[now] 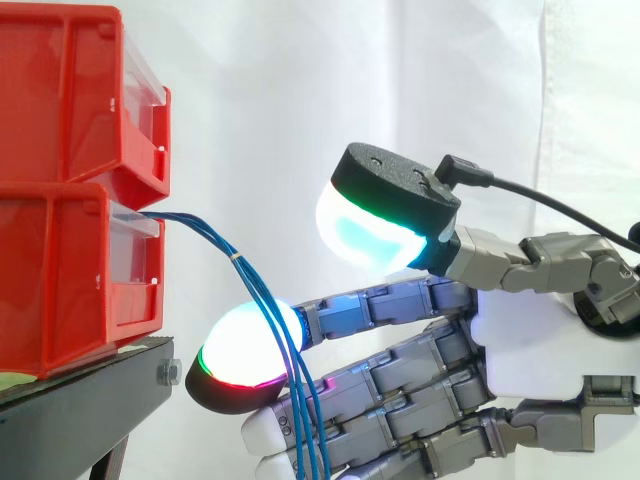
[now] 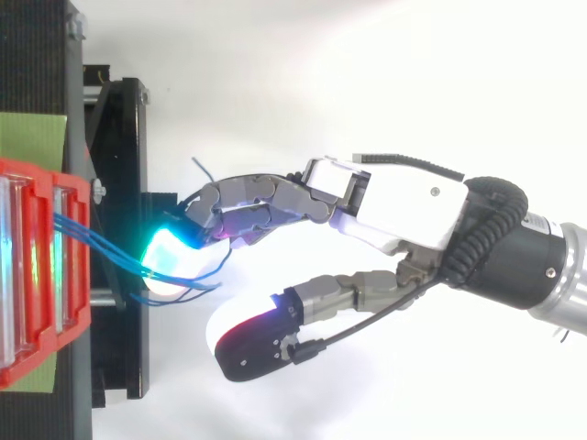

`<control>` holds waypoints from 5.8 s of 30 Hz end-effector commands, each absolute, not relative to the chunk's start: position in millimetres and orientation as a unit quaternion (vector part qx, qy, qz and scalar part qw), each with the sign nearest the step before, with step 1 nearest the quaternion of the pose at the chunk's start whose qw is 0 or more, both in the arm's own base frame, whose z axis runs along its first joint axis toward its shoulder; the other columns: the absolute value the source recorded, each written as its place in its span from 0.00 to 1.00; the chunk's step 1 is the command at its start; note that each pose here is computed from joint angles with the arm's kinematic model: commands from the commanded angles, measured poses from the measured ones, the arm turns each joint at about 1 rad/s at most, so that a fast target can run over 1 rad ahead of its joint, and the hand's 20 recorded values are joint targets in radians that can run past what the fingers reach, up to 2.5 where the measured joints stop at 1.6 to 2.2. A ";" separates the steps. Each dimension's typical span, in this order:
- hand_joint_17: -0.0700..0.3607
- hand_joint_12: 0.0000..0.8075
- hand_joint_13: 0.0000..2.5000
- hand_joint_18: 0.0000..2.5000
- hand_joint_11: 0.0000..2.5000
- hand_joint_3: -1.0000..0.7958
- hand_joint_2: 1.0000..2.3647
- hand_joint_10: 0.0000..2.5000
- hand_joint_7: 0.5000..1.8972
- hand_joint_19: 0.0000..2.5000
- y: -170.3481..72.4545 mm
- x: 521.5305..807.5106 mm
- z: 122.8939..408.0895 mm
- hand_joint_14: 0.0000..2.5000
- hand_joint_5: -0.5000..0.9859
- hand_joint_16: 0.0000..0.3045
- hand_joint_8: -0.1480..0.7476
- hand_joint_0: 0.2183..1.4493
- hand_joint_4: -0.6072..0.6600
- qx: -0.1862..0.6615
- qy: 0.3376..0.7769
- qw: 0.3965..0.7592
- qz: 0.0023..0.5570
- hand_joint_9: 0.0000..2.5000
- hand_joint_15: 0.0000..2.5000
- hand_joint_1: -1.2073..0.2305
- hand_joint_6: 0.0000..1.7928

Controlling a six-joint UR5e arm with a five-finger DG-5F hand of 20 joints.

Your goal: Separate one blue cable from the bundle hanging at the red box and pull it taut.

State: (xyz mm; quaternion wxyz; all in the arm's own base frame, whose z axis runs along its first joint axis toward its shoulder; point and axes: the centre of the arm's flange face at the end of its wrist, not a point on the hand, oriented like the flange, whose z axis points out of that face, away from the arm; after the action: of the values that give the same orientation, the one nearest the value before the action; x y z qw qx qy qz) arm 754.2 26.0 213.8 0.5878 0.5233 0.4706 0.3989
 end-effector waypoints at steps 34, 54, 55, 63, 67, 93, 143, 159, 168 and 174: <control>0.38 0.39 0.24 0.23 0.14 0.28 0.00 0.01 0.30 0.19 28.3 779.4 200.5 0.00 0.23 0.14 0.47 0.29 0.71 0.535 0.466 0.565 0.421 0.30 0.09 0.45 0.28; 0.38 0.39 0.25 0.24 0.14 0.28 0.00 0.00 0.32 0.19 25.2 778.8 212.3 0.00 0.23 0.14 0.47 0.30 0.71 0.536 0.460 0.563 0.429 0.31 0.09 0.46 0.28; 0.38 0.39 0.25 0.24 0.14 0.28 0.00 0.01 0.33 0.19 25.0 778.1 216.2 0.00 0.24 0.14 0.47 0.30 0.71 0.535 0.459 0.564 0.431 0.31 0.09 0.45 0.28; 0.37 0.38 0.25 0.24 0.15 0.28 0.00 0.00 0.37 0.19 24.6 777.4 220.6 0.00 0.24 0.13 0.46 0.31 0.70 0.535 0.457 0.565 0.431 0.31 0.09 0.38 0.28; 0.37 0.38 0.25 0.23 0.15 0.28 0.00 0.01 0.39 0.19 24.9 777.5 220.6 0.00 0.24 0.13 0.46 0.31 0.68 0.535 0.458 0.564 0.432 0.30 0.10 0.37 0.28; 0.37 0.38 0.28 0.25 0.17 0.33 0.01 0.01 0.52 0.20 22.3 775.2 237.3 0.00 0.26 0.13 0.48 0.34 0.61 0.535 0.450 0.569 0.434 0.34 0.11 0.48 0.32; 0.38 0.40 0.29 0.27 0.31 0.42 0.02 0.01 0.42 0.19 15.4 770.5 237.8 0.01 0.19 0.14 0.50 0.40 0.49 0.541 0.462 0.564 0.419 0.36 0.13 0.30 0.53; 0.39 0.41 0.31 0.29 0.32 0.28 0.00 0.01 0.39 0.19 12.6 769.3 236.8 0.01 0.21 0.14 0.51 0.23 0.56 0.544 0.465 0.563 0.415 0.41 0.14 0.24 0.52; 0.40 0.42 0.34 0.31 0.31 0.30 0.00 0.01 0.47 0.22 12.7 769.7 237.5 0.01 0.22 0.15 0.53 0.31 0.57 0.544 0.464 0.563 0.415 0.43 0.15 0.49 0.50; 0.40 0.43 0.34 0.31 0.31 0.43 0.02 0.01 0.51 0.22 12.4 769.3 236.8 0.01 0.22 0.15 0.54 0.31 0.59 0.544 0.464 0.563 0.414 0.43 0.15 0.41 0.50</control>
State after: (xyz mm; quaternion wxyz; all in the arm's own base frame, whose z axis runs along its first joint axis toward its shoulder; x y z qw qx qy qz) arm 769.3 12.5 236.9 0.5629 0.5440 0.4642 0.4144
